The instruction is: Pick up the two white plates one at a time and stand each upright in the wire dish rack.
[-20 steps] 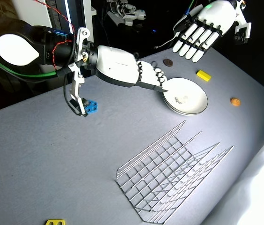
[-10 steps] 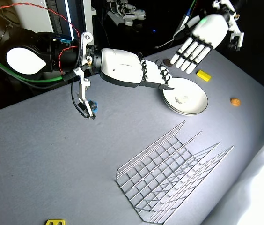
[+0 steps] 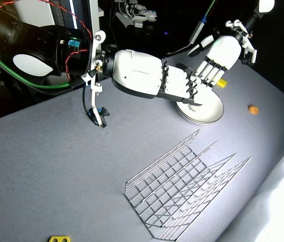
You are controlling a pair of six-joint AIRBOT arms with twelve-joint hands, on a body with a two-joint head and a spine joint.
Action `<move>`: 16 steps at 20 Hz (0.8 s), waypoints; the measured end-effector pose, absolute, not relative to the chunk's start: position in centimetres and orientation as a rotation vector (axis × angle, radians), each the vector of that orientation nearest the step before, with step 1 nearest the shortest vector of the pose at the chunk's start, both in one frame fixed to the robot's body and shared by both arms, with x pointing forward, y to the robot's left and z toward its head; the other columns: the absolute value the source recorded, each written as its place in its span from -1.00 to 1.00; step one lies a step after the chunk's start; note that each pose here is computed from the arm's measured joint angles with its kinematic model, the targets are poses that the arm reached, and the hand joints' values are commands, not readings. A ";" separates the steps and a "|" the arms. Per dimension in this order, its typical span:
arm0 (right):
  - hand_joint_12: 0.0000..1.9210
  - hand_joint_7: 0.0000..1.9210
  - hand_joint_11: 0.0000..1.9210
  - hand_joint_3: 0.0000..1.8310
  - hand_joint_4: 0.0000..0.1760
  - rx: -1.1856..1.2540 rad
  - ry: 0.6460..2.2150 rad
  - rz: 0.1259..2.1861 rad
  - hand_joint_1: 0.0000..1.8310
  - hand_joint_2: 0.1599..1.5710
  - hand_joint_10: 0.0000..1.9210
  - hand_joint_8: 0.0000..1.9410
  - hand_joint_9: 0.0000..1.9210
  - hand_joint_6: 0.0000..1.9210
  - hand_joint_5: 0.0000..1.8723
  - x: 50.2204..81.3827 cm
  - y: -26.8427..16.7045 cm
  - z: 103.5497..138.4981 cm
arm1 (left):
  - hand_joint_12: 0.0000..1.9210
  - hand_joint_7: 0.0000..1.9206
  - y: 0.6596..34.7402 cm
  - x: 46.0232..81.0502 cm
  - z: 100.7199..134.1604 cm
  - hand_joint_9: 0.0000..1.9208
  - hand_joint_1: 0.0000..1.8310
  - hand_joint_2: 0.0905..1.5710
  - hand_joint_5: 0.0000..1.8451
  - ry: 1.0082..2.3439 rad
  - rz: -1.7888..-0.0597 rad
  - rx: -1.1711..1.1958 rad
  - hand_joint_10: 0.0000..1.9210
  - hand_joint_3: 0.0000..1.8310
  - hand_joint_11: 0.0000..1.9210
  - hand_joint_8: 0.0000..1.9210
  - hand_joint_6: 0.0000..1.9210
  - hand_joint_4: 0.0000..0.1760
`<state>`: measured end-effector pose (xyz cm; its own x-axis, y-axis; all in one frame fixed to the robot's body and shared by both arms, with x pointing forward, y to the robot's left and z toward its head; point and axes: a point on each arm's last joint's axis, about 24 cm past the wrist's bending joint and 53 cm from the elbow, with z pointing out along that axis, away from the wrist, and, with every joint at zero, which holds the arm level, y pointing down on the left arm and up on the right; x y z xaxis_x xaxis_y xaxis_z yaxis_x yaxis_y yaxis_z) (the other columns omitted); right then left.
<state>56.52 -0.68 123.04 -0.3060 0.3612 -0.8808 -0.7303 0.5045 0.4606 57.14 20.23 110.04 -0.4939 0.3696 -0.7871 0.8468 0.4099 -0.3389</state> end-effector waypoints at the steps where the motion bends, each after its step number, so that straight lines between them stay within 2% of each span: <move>1: -1.00 -1.00 -1.00 -0.98 -1.00 -0.360 1.519 1.119 -1.00 0.42 -1.00 -1.00 -1.00 -0.99 -0.98 55.8 -0.4 122.4 | -1.00 -1.00 20.5 57.3 109.9 -1.00 -1.00 0.38 -1.00 2.050 -0.980 1.034 -1.00 -1.00 -1.00 -1.00 -1.00 -1.00; 5: -1.00 -1.00 -1.00 -0.98 -1.00 -0.391 1.442 1.129 -1.00 0.43 -1.00 -1.00 -1.00 -1.00 -0.99 55.2 0.0 123.6 | -1.00 -1.00 20.7 56.9 108.5 -1.00 -1.00 0.37 -1.00 2.072 -0.974 1.056 -1.00 -1.00 -1.00 -1.00 -1.00 -1.00; 16: -1.00 -1.00 -1.00 -0.99 -1.00 -0.417 1.437 1.150 -1.00 0.44 -1.00 -1.00 -1.00 -1.00 -0.99 54.7 0.8 123.4 | -1.00 -1.00 21.7 58.6 107.1 -1.00 -1.00 0.39 -1.00 2.099 -0.910 1.022 -1.00 -1.00 -1.00 -1.00 -1.00 -1.00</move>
